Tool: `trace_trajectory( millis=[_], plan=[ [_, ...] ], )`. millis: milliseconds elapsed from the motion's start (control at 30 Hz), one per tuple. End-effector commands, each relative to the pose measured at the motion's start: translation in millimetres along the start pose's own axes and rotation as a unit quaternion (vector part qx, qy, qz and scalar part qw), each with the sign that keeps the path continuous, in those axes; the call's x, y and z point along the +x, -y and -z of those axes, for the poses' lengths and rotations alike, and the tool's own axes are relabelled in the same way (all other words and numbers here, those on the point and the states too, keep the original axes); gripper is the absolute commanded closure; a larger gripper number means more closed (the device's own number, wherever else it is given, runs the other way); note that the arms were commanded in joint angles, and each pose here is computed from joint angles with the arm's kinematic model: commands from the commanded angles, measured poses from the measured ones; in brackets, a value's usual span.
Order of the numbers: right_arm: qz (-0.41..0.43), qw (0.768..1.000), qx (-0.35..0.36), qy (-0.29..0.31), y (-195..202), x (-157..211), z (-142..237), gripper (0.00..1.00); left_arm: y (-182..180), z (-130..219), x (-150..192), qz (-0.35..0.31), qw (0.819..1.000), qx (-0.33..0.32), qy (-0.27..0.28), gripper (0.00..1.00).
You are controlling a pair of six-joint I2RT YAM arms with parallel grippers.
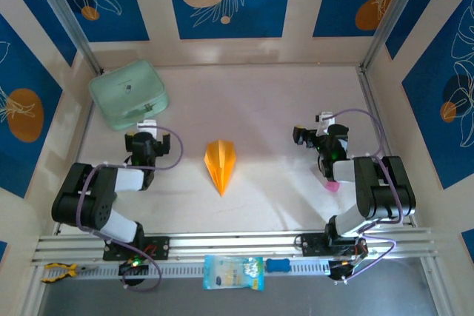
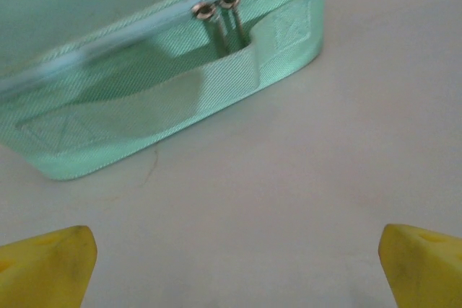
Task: Fold a paper plane with a square sheet of paper (pick it up from the middle)
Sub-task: Reset both arms
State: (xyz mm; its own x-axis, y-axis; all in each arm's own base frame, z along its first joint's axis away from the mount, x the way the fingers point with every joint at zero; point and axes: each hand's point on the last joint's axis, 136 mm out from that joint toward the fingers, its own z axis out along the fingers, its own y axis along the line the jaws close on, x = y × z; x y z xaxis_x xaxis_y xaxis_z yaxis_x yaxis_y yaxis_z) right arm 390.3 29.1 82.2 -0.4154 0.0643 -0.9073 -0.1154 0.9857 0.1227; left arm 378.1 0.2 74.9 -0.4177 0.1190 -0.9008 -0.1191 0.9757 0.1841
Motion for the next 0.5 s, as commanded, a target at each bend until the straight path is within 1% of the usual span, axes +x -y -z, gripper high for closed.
trace_trajectory(
  millis=[0,33,67,100,133,167,300,467],
  plan=[
    [-0.001,1.0,0.005,0.019,1.7,-12.7,-0.5,0.01,3.0,-3.5,-20.3,0.027,0.999,0.026,0.036,0.01],
    [-0.001,1.0,0.005,0.018,1.3,-12.3,-0.4,0.01,-0.3,-6.9,-22.8,0.035,0.998,0.028,0.044,0.01],
    [-0.001,1.0,0.004,0.019,1.2,-13.2,-0.9,0.01,-1.0,-6.4,-25.6,0.036,0.997,0.028,0.063,0.0],
    [-0.001,1.0,0.003,0.018,0.7,-12.6,-0.2,0.01,-0.5,-5.5,-21.6,0.038,0.998,0.03,0.045,0.0],
    [-0.001,1.0,0.003,0.018,1.0,-12.6,-1.0,0.01,-0.8,-5.3,-21.6,0.038,0.998,0.03,0.042,0.0],
    [-0.002,1.0,0.003,0.018,1.0,-12.8,-0.5,0.01,-1.0,-5.7,-25.1,0.036,0.997,0.028,0.057,0.0],
    [-0.001,1.0,0.003,0.019,1.2,-13.1,-1.0,0.01,8.2,-5.3,-24.8,0.025,0.997,0.054,0.053,0.0],
    [-0.001,1.0,0.002,0.017,1.0,-13.0,-1.2,0.01,8.6,-5.8,-25.2,0.024,0.997,0.055,0.053,0.0]
  ],
)
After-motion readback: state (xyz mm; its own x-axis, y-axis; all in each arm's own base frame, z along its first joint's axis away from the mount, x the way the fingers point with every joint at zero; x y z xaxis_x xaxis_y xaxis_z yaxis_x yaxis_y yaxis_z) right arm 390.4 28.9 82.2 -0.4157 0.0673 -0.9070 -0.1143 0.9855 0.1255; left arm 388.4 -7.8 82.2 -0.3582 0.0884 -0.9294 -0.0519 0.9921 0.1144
